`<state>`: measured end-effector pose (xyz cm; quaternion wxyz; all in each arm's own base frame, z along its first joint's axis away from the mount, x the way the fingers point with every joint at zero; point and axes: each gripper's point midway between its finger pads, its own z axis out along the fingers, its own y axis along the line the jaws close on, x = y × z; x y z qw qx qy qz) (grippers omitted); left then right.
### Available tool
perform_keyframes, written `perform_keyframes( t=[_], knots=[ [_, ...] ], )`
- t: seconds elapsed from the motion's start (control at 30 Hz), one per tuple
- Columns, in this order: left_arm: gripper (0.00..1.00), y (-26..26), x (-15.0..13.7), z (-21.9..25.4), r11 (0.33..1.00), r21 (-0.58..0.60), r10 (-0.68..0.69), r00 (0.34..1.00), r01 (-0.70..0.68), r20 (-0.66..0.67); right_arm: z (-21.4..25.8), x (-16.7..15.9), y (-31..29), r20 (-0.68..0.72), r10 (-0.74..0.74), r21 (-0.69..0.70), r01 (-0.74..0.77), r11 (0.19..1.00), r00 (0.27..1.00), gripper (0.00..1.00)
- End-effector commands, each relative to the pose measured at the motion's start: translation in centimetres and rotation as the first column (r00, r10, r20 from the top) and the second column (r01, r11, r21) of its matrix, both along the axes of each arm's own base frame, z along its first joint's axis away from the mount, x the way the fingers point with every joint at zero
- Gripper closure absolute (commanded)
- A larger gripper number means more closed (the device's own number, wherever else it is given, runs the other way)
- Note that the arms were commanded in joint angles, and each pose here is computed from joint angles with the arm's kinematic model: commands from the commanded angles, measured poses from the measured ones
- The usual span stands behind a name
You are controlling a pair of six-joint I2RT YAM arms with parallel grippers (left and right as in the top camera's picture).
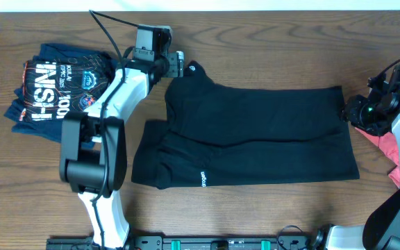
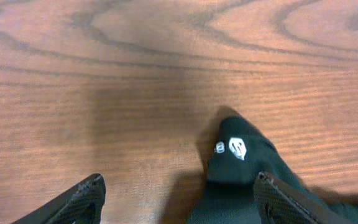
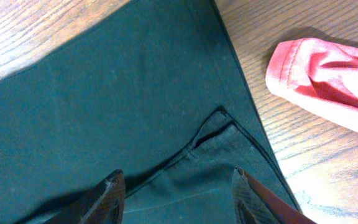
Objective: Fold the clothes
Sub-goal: 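Release the shirt and move the left gripper to the top collar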
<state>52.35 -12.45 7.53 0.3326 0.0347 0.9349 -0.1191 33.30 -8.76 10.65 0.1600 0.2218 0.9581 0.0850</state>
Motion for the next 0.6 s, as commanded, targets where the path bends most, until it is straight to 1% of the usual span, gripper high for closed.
perform_keyframes(
  t=[0.0,0.13,0.27,0.43,0.5,0.53,0.57],
  knots=[
    [0.22,-0.8,1.0,-1.0,0.999,-0.02,-0.035,0.999,0.035,0.016,0.1,0.0,0.3,-0.001,0.021,-0.006,-0.021,1.0,1.0,0.46],
    [0.22,-2.0,1.3,-2.9,0.994,-0.086,-0.06,0.998,0.06,0.0,0.0,0.0,0.3,-0.003,0.021,-0.005,-0.021,1.0,1.0,0.46],
    [0.22,-3.3,0.9,-4.7,0.985,-0.154,-0.087,0.996,0.08,-0.037,0.0,0.0,0.3,-0.003,0.021,-0.005,-0.021,1.0,1.0,0.46],
    [0.23,-5.1,-0.2,-6.6,0.978,-0.174,-0.134,0.988,0.118,-0.084,0.0,0.0,0.4,-0.004,0.021,-0.005,-0.021,1.0,1.0,0.46],
    [0.29,-5.8,-0.6,-6.7,0.976,-0.173,-0.147,0.985,0.13,-0.089,0.0,0.0,0.4,-0.003,0.021,-0.005,-0.021,1.0,1.0,0.46],
    [0.34,-6.0,-0.6,-6.7,0.976,-0.173,-0.151,0.985,0.134,-0.088,0.0,0.0,0.4,-0.003,0.021,-0.005,-0.021,1.0,1.0,0.46],
    [0.41,-6.2,-0.6,-6.6,0.975,-0.173,-0.154,0.984,0.137,-0.085,0.0,0.0,0.4,-0.003,0.021,-0.005,-0.021,1.0,1.0,0.46]
  ],
)
